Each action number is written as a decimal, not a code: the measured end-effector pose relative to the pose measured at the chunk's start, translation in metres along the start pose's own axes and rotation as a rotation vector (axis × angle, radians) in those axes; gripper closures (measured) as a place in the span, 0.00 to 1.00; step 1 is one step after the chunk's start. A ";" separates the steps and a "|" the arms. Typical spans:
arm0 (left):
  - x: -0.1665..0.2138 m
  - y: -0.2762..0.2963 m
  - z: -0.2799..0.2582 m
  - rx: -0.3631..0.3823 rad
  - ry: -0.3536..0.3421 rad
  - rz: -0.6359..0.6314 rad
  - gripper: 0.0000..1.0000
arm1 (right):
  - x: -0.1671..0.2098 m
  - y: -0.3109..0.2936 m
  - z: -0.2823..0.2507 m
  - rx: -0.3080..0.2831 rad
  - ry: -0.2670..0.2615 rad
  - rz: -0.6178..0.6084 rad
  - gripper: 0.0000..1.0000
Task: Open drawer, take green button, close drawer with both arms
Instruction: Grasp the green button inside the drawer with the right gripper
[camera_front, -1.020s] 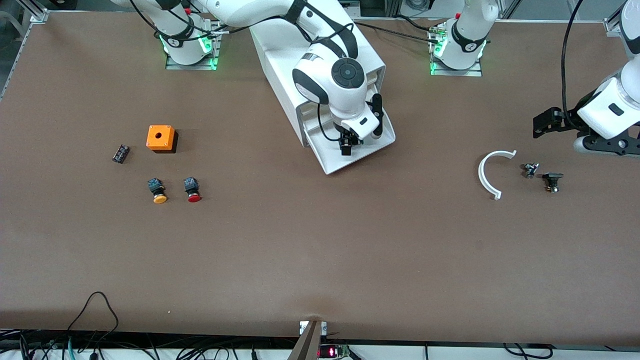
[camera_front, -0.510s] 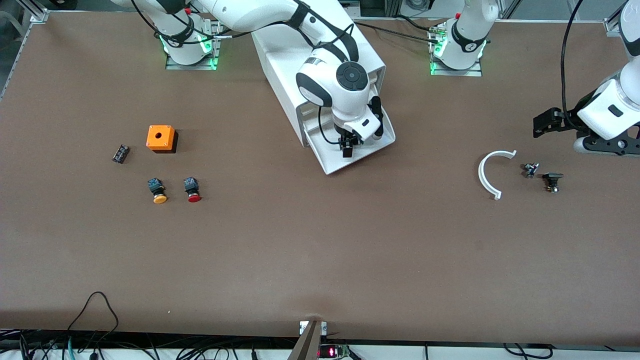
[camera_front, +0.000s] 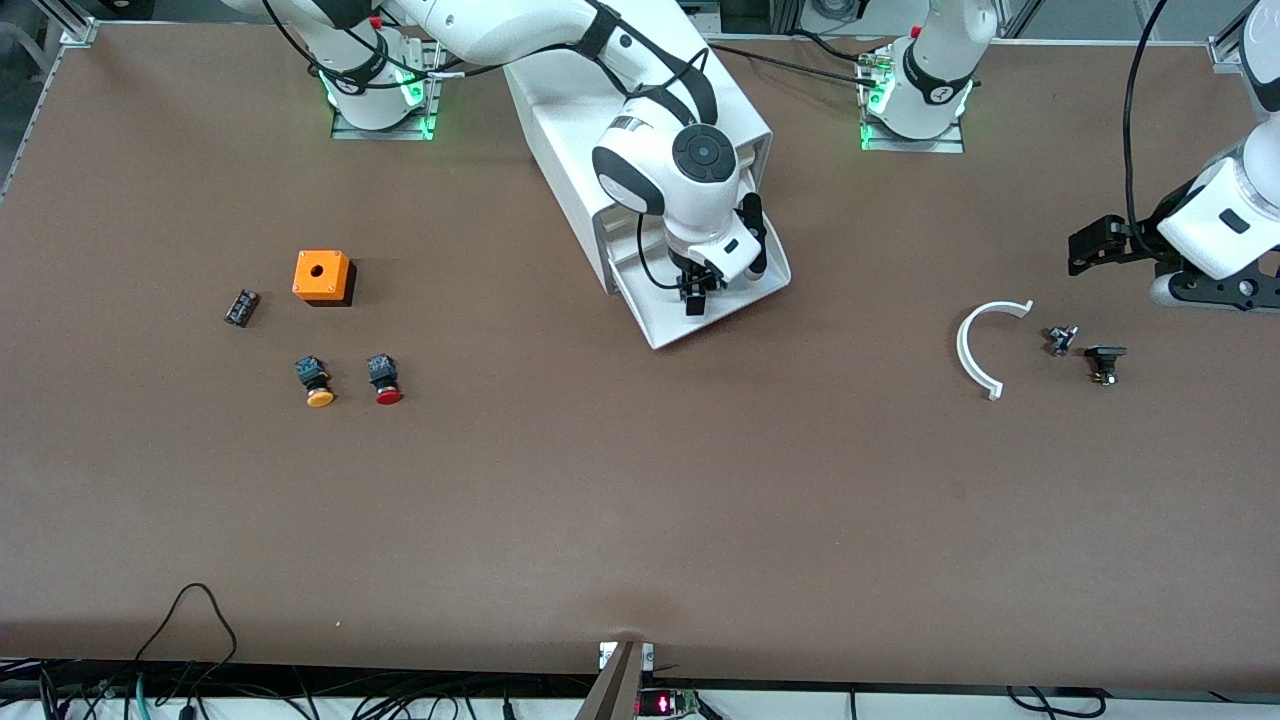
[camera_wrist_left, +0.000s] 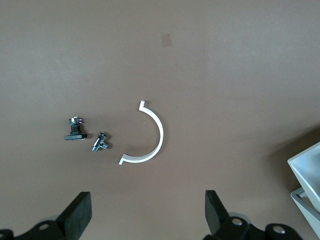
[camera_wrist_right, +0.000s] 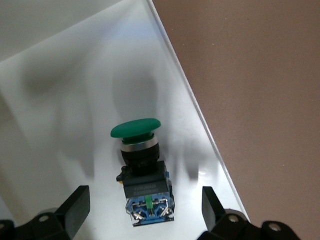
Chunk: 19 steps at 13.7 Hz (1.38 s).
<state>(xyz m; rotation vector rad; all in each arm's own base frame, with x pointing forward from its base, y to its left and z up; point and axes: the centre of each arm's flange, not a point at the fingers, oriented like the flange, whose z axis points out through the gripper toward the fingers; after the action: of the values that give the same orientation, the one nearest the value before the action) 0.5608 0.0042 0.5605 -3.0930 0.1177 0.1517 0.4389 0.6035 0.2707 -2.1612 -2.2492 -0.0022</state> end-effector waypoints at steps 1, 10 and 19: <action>0.000 0.000 0.000 0.000 0.000 0.000 0.00 | 0.000 0.000 0.000 0.000 0.001 0.000 0.05; 0.000 0.000 0.000 0.000 0.000 0.000 0.00 | -0.008 0.017 0.015 -0.026 0.012 0.023 0.09; 0.000 0.000 0.001 0.000 -0.001 0.000 0.00 | -0.005 0.017 0.014 -0.041 0.027 0.017 0.48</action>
<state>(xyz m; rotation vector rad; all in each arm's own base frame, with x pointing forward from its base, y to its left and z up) 0.5607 0.0040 0.5595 -3.0929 0.1180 0.1540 0.4557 0.5996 0.2565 -2.1865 -2.2361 -0.0765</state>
